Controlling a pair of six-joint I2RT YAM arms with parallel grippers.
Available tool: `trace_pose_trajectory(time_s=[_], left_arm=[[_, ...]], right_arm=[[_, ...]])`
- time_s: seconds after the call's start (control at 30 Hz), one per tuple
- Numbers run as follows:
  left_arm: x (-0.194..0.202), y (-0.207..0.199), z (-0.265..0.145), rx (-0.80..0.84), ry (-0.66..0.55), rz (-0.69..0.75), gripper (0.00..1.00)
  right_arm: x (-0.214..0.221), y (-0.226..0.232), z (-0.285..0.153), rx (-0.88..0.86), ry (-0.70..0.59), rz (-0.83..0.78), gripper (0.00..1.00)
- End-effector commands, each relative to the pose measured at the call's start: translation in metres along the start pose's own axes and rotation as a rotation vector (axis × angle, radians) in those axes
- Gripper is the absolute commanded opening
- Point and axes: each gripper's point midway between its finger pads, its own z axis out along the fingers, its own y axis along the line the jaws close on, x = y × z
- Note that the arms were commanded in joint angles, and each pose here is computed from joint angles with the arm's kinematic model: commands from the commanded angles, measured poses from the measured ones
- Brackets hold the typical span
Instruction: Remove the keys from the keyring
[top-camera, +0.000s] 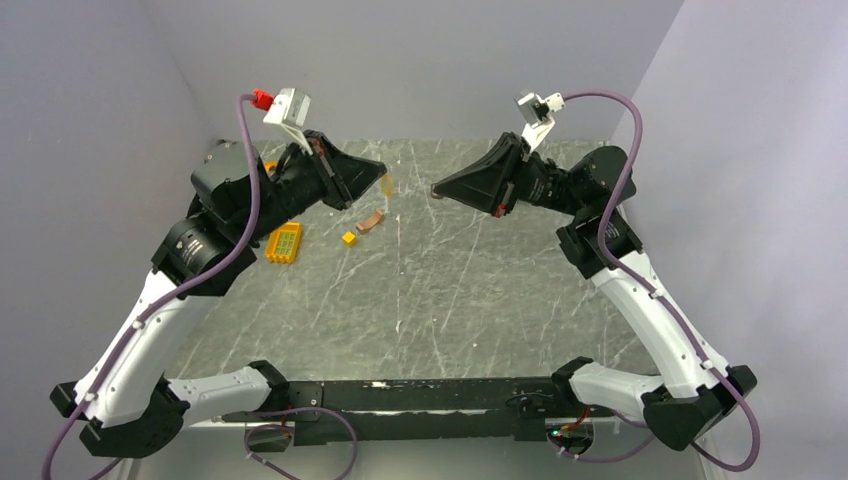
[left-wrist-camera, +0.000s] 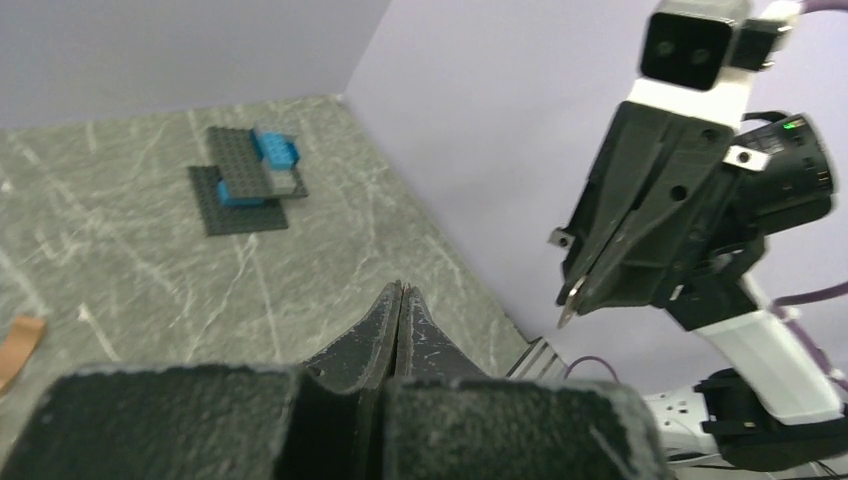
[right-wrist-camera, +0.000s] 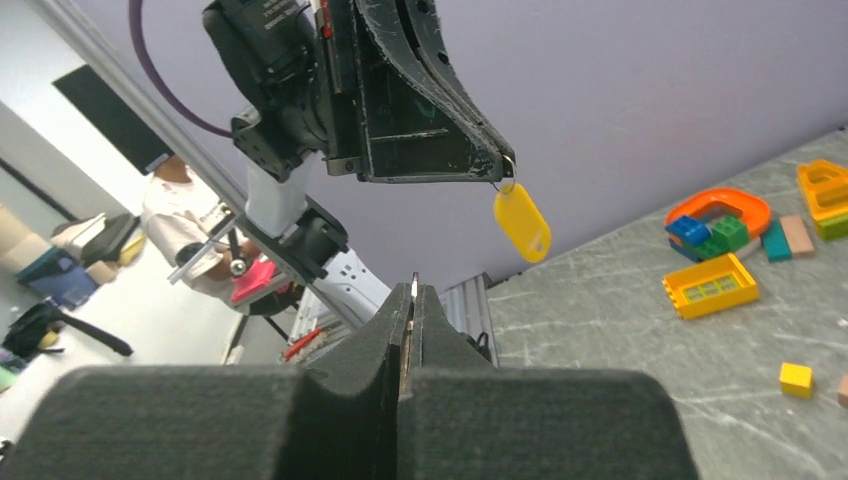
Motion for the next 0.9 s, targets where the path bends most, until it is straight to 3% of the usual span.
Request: trace_pose_trajectory(time_s=[0.0, 0.47, 0.87], left_arm=[[0.011, 0.028, -0.016, -0.131, 0.013, 0.035, 0.0], [0.088, 0.107, -0.051, -0.437, 0.178, 0.022, 0.0], [0.191, 0.189, -0.069, -0.739, 0.474, -0.015, 0.0]], right_arm=[[0.011, -0.014, -0.009, 0.099, 0.028, -0.026, 0.0], [0.055, -0.072, -0.036, 0.4, 0.171, 0.026, 0.0], [0.117, -0.155, -0.085, 0.847, 0.348, 0.221, 0.0]])
